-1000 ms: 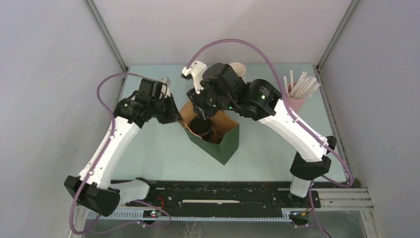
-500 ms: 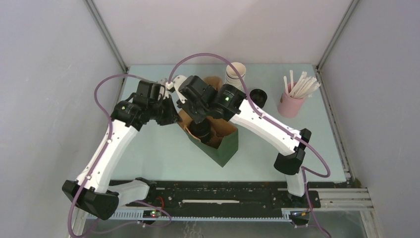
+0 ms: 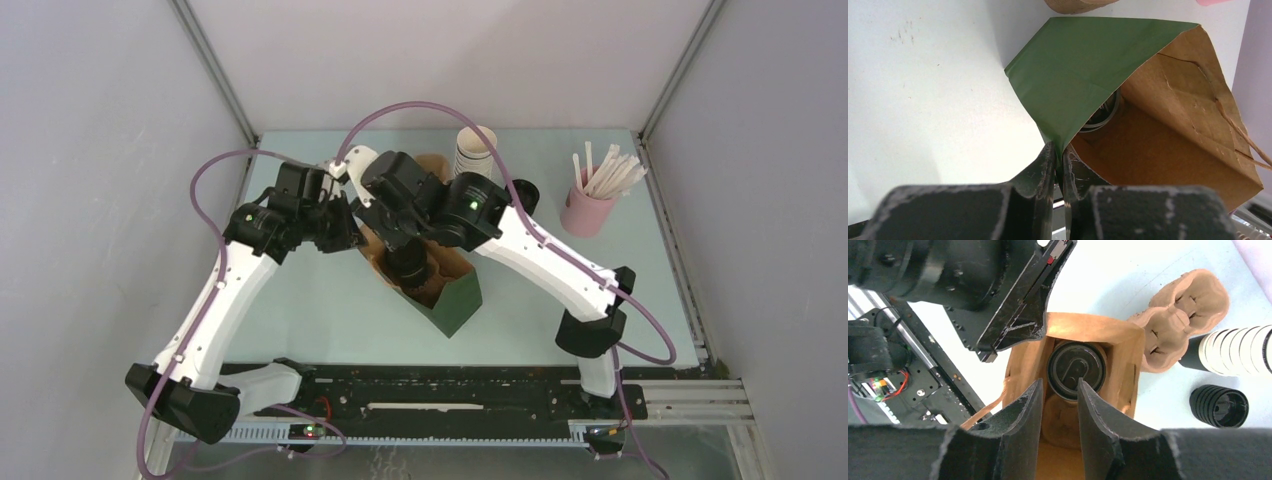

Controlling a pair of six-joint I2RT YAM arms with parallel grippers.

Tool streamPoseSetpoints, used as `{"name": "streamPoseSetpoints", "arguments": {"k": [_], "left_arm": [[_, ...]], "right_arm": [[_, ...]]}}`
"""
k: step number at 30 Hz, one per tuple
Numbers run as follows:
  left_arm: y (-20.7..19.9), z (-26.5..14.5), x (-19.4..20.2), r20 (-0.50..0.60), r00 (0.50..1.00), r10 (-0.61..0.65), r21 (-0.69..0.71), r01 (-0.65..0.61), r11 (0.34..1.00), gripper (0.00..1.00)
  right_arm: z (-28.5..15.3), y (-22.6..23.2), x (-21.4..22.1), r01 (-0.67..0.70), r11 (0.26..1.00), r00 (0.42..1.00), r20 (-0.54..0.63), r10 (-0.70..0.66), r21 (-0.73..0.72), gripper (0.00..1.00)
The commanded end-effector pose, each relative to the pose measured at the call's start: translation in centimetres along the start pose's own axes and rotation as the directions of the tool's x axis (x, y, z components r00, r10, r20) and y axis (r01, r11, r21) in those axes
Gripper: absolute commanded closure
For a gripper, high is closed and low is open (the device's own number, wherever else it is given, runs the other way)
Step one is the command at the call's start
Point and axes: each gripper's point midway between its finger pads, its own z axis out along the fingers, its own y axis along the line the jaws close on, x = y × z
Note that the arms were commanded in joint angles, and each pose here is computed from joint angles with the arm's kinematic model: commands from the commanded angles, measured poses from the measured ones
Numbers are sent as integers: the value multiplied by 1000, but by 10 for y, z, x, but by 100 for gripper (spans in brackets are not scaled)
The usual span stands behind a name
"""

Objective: Pack the takeout coffee

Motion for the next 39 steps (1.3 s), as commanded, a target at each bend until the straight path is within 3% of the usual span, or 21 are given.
{"name": "streamPoseSetpoints", "arguments": {"k": [1, 9, 24, 30, 39], "left_arm": [[-7, -5, 1, 18, 1000, 9, 42, -10, 999, 88], [-7, -6, 3, 14, 1000, 4, 42, -5, 999, 88], [-5, -7, 4, 18, 1000, 9, 33, -9, 999, 88], [-4, -7, 5, 17, 1000, 10, 31, -10, 999, 88], [-3, -7, 5, 15, 1000, 9, 24, -10, 1000, 88]], "right_arm": [[-38, -1, -22, -11, 1000, 995, 100, 11, -1, 61], [2, 6, 7, 6, 1000, 1000, -2, -6, 1, 77], [52, -12, 62, 27, 993, 981, -196, -5, 114, 76], [57, -12, 71, 28, 993, 980, -200, -5, 112, 67], [71, -14, 87, 17, 995, 974, -227, 6, 100, 46]]}}
